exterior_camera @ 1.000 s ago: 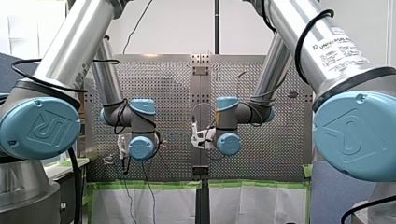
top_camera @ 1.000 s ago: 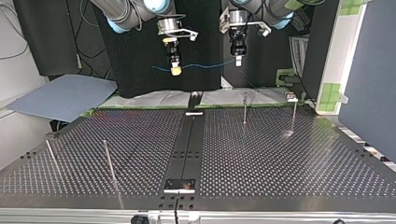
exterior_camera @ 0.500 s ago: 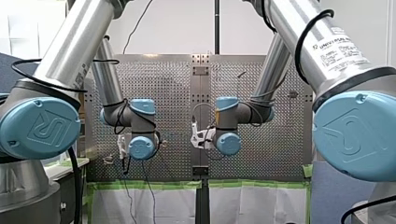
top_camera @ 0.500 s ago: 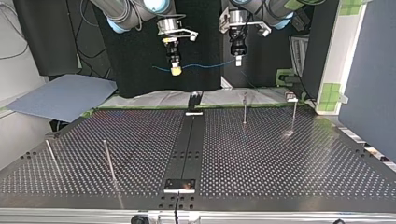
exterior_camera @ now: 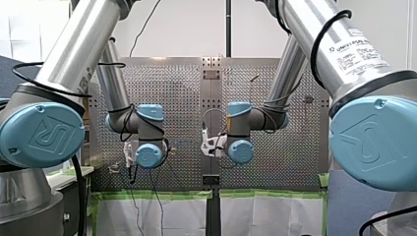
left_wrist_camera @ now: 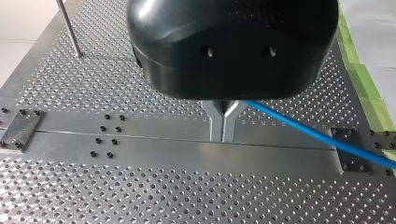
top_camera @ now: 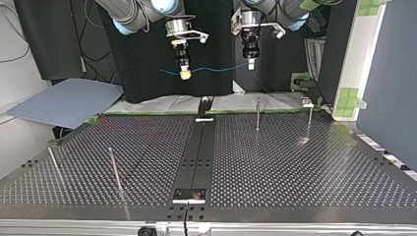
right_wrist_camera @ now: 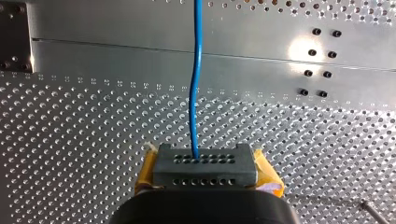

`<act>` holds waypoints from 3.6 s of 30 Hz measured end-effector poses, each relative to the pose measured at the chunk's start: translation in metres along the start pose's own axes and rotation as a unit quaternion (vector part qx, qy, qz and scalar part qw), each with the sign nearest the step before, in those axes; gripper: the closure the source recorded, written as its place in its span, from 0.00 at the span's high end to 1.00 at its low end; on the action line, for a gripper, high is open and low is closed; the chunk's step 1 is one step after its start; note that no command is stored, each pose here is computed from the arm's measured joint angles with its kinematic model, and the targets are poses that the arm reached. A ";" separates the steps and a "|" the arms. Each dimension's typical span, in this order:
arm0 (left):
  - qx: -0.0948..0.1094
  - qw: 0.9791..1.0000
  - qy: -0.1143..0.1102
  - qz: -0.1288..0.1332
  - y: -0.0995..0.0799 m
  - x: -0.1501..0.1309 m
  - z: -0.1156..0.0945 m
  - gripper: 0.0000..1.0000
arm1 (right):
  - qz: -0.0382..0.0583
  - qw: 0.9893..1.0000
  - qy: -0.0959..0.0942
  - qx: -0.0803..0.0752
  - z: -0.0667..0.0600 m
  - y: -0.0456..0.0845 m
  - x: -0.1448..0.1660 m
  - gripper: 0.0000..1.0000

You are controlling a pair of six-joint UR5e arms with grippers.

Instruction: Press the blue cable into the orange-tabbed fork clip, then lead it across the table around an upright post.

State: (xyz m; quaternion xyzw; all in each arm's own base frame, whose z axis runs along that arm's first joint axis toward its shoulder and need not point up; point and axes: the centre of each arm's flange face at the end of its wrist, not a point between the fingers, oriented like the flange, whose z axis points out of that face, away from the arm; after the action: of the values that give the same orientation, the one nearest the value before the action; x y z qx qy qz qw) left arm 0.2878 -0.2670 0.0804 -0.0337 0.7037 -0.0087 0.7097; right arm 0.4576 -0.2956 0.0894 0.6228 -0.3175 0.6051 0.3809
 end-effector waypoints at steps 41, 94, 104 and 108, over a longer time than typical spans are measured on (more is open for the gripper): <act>0.000 1.000 0.000 0.000 0.000 0.000 0.000 0.00 | 0.000 1.000 0.000 0.000 0.000 0.000 0.000 0.00; 0.009 0.996 0.060 0.060 0.018 0.050 -0.017 0.00 | -0.015 0.999 -0.051 0.013 -0.013 -0.015 -0.059 0.00; 0.021 1.000 0.006 -0.011 0.008 0.021 -0.007 0.00 | 0.032 0.999 0.005 -0.025 0.008 -0.010 -0.015 0.00; 0.021 0.999 -0.012 -0.037 0.008 0.014 -0.004 0.00 | 0.049 0.998 0.021 -0.026 0.011 -0.012 -0.010 0.00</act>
State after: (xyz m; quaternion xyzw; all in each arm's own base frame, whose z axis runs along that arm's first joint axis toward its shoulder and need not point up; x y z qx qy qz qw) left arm 0.2842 -0.2603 0.0659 -0.0451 0.6930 -0.0494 0.7179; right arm 0.4726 -0.2995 0.0783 0.5838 -0.3550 0.6276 0.3732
